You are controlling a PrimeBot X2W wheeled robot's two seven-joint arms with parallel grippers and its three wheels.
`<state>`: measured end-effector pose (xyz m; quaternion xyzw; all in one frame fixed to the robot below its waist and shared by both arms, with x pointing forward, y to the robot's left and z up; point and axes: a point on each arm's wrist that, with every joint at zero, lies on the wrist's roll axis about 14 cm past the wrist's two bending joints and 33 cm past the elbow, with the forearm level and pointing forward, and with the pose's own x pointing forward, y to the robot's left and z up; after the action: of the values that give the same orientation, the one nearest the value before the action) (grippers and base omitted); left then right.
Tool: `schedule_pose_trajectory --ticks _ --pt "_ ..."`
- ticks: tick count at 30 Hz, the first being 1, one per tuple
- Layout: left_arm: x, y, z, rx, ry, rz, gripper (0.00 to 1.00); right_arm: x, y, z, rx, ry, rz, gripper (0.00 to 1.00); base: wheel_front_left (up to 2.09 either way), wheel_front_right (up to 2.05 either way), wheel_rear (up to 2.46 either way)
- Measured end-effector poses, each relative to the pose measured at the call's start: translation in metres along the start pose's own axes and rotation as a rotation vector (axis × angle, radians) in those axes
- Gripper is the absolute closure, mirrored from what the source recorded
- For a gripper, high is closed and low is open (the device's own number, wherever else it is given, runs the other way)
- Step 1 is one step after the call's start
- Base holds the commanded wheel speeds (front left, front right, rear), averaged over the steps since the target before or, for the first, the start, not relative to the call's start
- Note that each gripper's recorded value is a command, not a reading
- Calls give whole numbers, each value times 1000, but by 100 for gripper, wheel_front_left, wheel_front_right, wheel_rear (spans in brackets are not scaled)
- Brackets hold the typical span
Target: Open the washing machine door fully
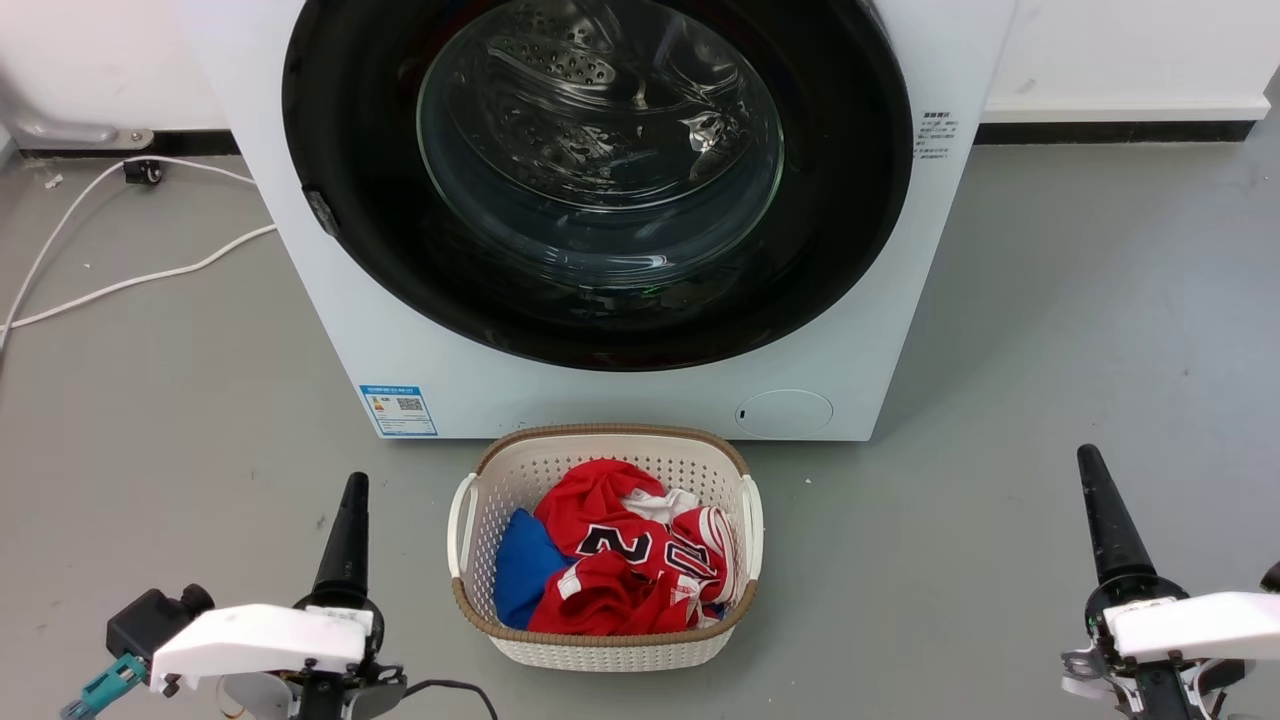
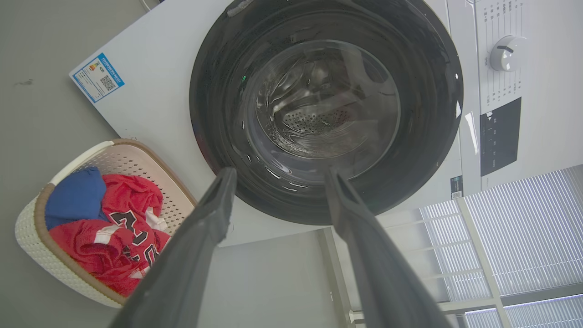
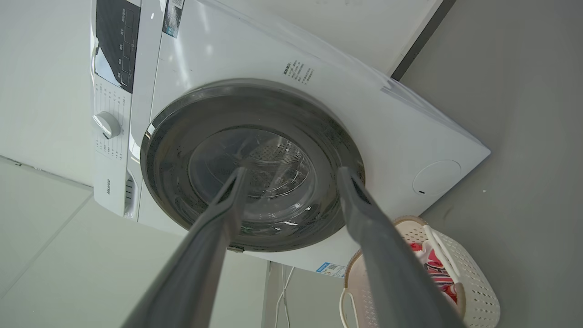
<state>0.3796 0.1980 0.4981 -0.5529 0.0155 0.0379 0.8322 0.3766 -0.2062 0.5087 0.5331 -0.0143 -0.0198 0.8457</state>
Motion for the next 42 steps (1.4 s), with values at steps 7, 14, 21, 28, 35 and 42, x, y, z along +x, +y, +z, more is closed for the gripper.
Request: schedule_pose_trajectory --ticks 7,14,21,28,35,42 --pt "-1 -2 -5 174 2 14 0 -3 11 -5 -193 10 37 0 0 0 0" --pt "-2 -5 -6 355 -12 22 0 -6 18 -15 -398 27 72 0 0 0 0" --pt "-3 -8 -9 462 -18 17 0 -7 22 -18 -505 26 91 0 0 0 0" --pt "-5 -12 -11 567 -27 2 0 -9 26 -19 -603 17 113 0 0 0 0" --pt "-6 -18 -14 657 -37 -24 0 -13 25 -15 -676 -3 114 0 0 0 0" --pt "-9 -23 -18 743 -45 -50 0 -15 30 -10 -739 -32 132 0 0 0 0"
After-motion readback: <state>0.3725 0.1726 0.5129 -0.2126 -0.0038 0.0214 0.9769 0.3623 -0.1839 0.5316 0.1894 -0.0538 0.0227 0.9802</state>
